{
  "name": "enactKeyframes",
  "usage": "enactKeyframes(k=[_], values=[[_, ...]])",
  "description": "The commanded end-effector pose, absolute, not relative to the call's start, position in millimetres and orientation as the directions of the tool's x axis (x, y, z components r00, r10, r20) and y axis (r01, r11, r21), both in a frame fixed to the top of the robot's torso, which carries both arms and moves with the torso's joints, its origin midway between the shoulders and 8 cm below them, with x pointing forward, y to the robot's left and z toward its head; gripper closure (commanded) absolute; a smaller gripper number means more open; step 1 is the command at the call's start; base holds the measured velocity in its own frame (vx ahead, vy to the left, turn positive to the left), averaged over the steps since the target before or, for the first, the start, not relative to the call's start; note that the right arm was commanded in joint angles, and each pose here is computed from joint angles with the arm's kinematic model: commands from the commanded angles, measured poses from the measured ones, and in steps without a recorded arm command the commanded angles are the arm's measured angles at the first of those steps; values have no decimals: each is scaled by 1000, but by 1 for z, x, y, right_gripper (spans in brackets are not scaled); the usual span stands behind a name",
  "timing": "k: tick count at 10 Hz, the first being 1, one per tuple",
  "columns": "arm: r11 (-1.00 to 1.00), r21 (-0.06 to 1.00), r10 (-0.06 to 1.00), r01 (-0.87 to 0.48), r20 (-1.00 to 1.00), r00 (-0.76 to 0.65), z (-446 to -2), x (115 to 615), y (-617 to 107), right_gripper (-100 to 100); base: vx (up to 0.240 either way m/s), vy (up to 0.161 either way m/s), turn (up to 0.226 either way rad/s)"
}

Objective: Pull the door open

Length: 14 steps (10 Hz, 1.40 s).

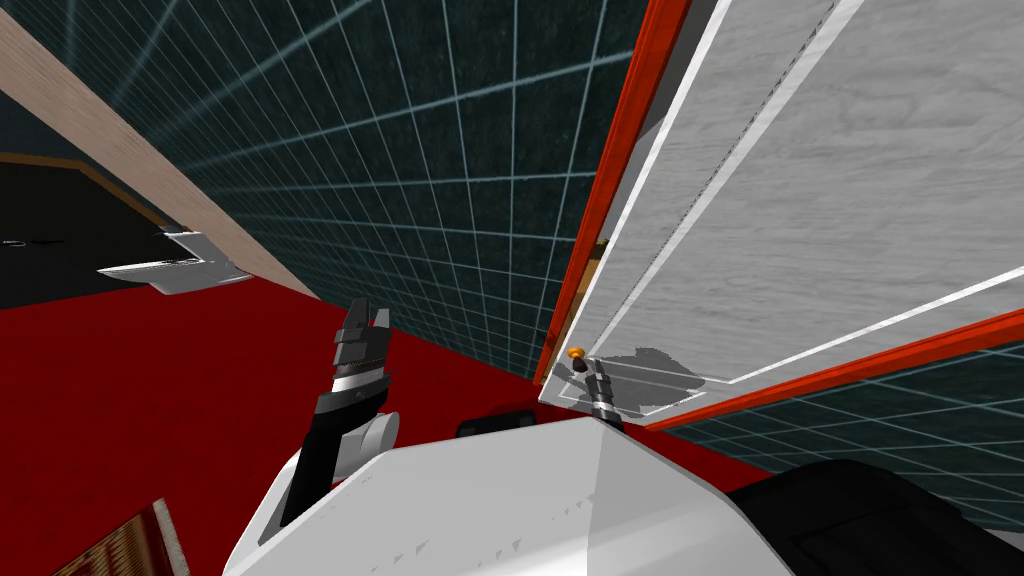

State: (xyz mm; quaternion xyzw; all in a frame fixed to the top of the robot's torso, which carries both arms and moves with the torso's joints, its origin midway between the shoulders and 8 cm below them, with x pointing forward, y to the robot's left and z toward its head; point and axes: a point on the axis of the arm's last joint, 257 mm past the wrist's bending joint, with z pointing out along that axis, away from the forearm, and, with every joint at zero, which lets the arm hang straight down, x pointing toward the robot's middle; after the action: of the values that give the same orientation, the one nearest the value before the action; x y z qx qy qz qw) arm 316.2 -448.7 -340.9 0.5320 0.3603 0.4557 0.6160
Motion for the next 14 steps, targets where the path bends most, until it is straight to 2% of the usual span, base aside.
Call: enactKeyframes(k=[1, 5, 10, 14], values=[[-64, 970, 949, -233, 131, 288, -334, 328, -433, 100, -52, -17, 53], [-131, 959, 939, -252, 202, 278, -335, 329, -433, 100, -43, -12, 32], [-305, 905, 889, -297, 382, 251, -339, 332, -432, 100, -47, -8, 62], [-311, 902, 887, -299, 388, 249, -339, 332, -432, 100, -16, -6, 11]])
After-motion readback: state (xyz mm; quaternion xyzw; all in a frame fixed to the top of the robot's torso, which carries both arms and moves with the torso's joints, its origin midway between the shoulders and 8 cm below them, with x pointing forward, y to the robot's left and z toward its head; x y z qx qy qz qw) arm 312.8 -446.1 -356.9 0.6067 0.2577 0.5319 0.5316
